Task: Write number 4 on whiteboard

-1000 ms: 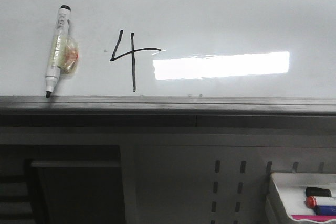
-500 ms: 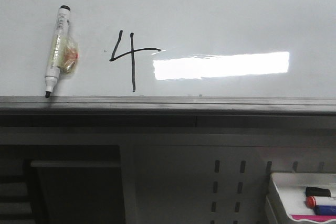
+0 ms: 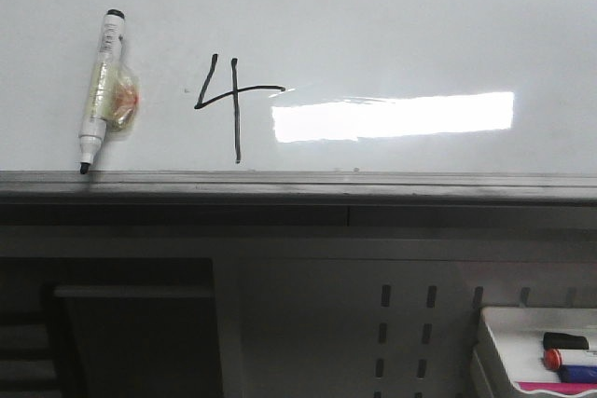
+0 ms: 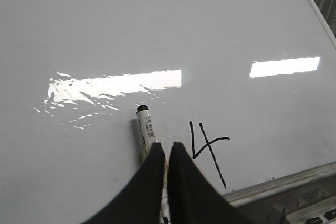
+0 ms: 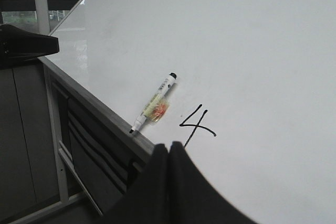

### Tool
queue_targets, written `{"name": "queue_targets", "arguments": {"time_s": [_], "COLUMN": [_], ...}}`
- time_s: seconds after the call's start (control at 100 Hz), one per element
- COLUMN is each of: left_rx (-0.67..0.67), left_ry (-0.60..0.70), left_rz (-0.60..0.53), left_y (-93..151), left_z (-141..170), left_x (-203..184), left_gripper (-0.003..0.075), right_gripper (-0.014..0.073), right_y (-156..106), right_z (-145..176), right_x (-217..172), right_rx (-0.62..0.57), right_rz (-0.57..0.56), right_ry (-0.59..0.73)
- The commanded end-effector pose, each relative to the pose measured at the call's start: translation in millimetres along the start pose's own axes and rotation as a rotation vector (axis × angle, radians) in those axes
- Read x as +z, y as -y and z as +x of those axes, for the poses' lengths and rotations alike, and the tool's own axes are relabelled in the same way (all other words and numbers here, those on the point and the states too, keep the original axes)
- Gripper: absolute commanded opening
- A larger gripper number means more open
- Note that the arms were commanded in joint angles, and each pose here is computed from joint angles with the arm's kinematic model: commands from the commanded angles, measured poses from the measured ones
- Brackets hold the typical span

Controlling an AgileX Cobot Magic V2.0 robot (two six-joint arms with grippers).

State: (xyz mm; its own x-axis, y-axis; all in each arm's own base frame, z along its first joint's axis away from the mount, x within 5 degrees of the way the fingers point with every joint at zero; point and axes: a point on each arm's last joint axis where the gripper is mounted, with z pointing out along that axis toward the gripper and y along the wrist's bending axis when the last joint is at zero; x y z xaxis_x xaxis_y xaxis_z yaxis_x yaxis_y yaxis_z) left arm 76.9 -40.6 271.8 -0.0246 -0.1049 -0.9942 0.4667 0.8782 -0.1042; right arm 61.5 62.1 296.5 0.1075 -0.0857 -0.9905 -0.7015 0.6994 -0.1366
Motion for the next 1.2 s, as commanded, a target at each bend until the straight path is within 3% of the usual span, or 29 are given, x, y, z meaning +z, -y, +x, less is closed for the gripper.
{"name": "queue_targets", "arguments": {"time_s": [0.0, 0.28, 0.66, 0.92, 1.03, 1.19], "left_rx": [0.001, 0.006, 0.129, 0.094, 0.045, 0.044], "left_ry": [0.105, 0.074, 0.134, -0.041, -0.214, -0.208], "left_rz": [0.006, -0.039, -0.334, -0.440, -0.457, -0.457], "left_y": [1, -4, -23, -32, -33, -33], "left_z": [-17, -1, 44, 77, 93, 92], "left_x": [0, -6, -37, -39, -41, -41], "left_gripper": [-0.0020, -0.0020, -0.0020, -0.0020, -0.0020, -0.0020], "right_gripper": [-0.0064, -0.0064, -0.0064, -0.0064, -0.0064, -0.0064], "right_y": [5, 5, 5, 5, 5, 5], "right_z": [-16, -16, -16, -16, -16, -16], "right_x": [-1, -1, -1, -1, -1, -1], "right_rx": [-0.006, -0.006, -0.006, -0.006, -0.006, -0.006], "right_rz": [0.042, 0.042, 0.042, 0.042, 0.042, 0.042], "right_ry": [0.101, 0.101, 0.101, 0.101, 0.101, 0.101]}}
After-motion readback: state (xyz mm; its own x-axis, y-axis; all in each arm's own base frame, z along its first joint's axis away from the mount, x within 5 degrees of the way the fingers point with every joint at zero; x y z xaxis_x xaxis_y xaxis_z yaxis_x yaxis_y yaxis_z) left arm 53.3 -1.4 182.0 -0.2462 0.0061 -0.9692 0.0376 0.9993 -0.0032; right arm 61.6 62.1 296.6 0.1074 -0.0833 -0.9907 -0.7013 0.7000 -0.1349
